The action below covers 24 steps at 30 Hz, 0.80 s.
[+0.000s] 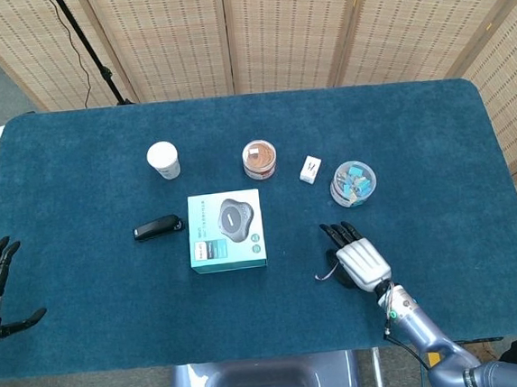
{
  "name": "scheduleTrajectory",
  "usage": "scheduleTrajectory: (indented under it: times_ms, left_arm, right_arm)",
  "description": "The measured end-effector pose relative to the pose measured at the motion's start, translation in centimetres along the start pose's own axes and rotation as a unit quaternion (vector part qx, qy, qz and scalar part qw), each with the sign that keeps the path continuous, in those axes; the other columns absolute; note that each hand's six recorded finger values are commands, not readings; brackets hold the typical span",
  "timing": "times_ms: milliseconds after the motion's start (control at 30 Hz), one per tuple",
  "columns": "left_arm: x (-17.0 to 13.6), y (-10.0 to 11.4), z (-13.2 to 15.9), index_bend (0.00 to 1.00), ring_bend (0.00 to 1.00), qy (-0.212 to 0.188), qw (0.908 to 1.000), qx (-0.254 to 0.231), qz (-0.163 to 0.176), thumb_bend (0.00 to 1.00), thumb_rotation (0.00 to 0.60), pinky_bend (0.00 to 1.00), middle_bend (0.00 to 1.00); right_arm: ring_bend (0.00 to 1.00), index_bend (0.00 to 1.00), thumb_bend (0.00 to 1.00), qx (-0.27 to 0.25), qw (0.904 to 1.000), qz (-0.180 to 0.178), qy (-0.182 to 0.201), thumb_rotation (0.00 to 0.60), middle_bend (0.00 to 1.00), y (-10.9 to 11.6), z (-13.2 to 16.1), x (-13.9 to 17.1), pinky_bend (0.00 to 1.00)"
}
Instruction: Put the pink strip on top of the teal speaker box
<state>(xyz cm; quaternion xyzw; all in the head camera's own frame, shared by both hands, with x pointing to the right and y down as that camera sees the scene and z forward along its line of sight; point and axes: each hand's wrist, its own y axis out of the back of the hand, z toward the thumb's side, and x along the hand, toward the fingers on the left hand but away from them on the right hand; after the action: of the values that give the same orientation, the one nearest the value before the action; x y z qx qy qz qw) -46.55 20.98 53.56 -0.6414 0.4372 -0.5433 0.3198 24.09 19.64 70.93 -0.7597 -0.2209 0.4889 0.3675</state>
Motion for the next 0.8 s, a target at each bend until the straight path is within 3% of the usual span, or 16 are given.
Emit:
scheduleTrajectory:
  times_ms: [600, 800]
  left_arm:
    - [-0.1, 0.1, -0.1, 0.0, 0.0, 0.0, 1.0, -0.003, 0.0, 0.0, 0.6, 0.0, 0.0]
    - [0.0, 0.1, -0.1, 0.0, 0.0, 0.001, 1.0, -0.004, 0.001, 0.0, 0.6, 0.0, 0.0]
  right_arm:
    - [0.0, 0.56, 0.51, 0.003, 1.0, -0.006, -0.004, 0.6, 0.0, -0.1, -0.3, -0.2, 0.0]
    - [0.0, 0.56, 0.54, 0.005, 0.9996, -0.028, -0.004, 0.6, 0.0, 1.2, -0.4, 0.3, 0.0]
